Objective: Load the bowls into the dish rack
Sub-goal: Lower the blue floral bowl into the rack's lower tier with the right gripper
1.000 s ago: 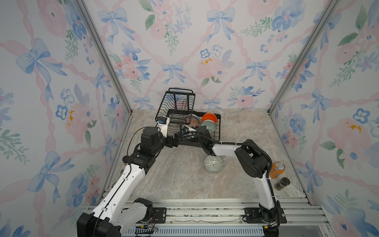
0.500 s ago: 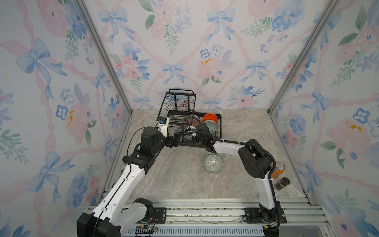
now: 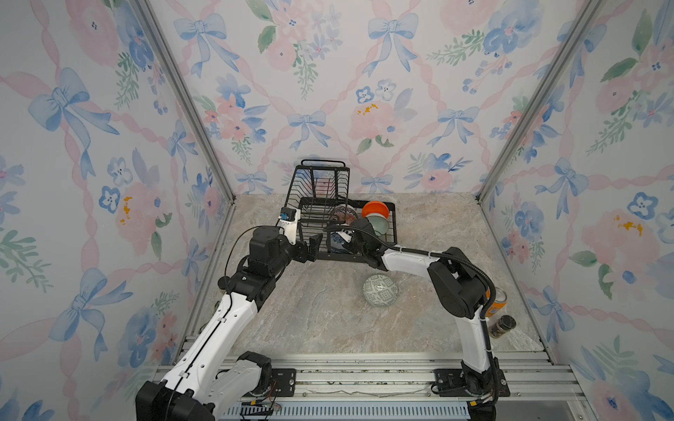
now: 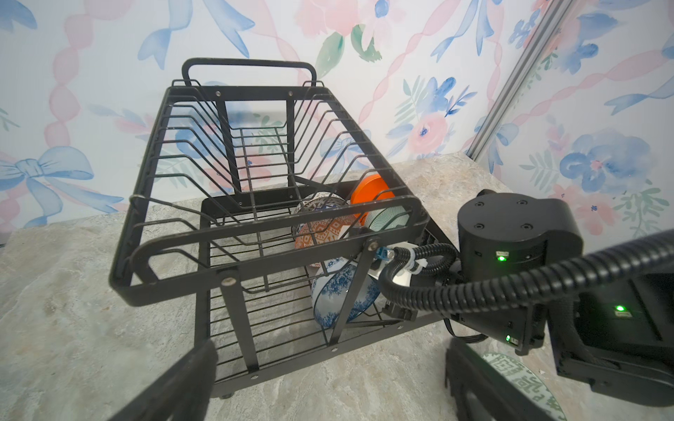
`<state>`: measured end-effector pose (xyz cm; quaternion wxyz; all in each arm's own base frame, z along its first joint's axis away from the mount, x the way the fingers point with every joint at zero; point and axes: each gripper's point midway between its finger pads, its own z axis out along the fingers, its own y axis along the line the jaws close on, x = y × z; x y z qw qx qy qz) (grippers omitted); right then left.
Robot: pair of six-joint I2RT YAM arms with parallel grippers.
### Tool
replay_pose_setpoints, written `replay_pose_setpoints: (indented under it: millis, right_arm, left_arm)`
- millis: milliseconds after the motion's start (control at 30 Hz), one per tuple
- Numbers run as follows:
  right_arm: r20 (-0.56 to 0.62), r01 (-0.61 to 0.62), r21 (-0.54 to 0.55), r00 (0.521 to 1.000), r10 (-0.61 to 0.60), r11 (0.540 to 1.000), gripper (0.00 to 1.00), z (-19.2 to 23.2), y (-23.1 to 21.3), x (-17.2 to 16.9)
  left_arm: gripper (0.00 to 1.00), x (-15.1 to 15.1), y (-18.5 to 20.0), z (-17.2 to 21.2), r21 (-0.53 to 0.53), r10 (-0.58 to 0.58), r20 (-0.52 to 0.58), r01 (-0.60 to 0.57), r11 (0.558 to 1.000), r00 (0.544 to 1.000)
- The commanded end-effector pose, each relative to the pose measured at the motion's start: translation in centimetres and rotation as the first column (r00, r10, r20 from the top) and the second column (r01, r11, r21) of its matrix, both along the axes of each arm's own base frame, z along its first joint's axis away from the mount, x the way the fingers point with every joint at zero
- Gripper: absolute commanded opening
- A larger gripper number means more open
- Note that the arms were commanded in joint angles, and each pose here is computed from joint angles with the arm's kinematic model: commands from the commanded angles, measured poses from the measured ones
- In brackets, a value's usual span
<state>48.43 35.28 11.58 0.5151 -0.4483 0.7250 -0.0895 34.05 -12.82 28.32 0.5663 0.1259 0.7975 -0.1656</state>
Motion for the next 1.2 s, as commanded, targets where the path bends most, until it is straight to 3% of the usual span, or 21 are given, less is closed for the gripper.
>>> replay_pose_setpoints:
  millis: [0,300,667,867,1000,1167]
  right_arm:
    - [-0.03,0.019,0.017,0.999,-0.018,1.0,0.0,1.4,-1.7,-0.2]
    - [-0.044,0.026,0.018,0.999,-0.025,1.0,0.0,1.1,-2.1,-0.3]
    - [-0.026,0.045,0.025,0.999,-0.044,0.999,0.26,2.1,-2.5,-0.1]
    - [-0.019,0.045,0.038,0.999,-0.044,0.998,0.34,2.7,-2.6,-0.1]
    - [-0.02,0.036,0.049,0.999,-0.036,0.998,0.49,3.1,-2.6,-0.3]
    - [-0.034,0.021,0.077,0.999,-0.018,0.997,0.81,3.6,-2.8,-0.6]
  left_arm:
    - [0.98,-0.4,-0.1,-0.6,-0.015,-0.008,-0.025,0.008,1.0,1.0]
    - [0.98,-0.4,-0.1,-0.6,-0.016,-0.009,-0.027,0.008,1.0,1.0]
    - [0.98,-0.3,-0.1,-0.8,-0.015,-0.009,-0.032,0.009,1.0,0.999]
    - [0.98,-0.3,-0.1,-0.8,-0.016,-0.01,-0.031,0.01,1.0,0.999]
    - [0.98,-0.3,-0.1,-0.8,-0.017,-0.009,-0.03,0.009,1.0,1.0]
    - [0.98,-0.3,-0.1,-0.7,-0.016,-0.009,-0.029,0.009,1.0,1.0]
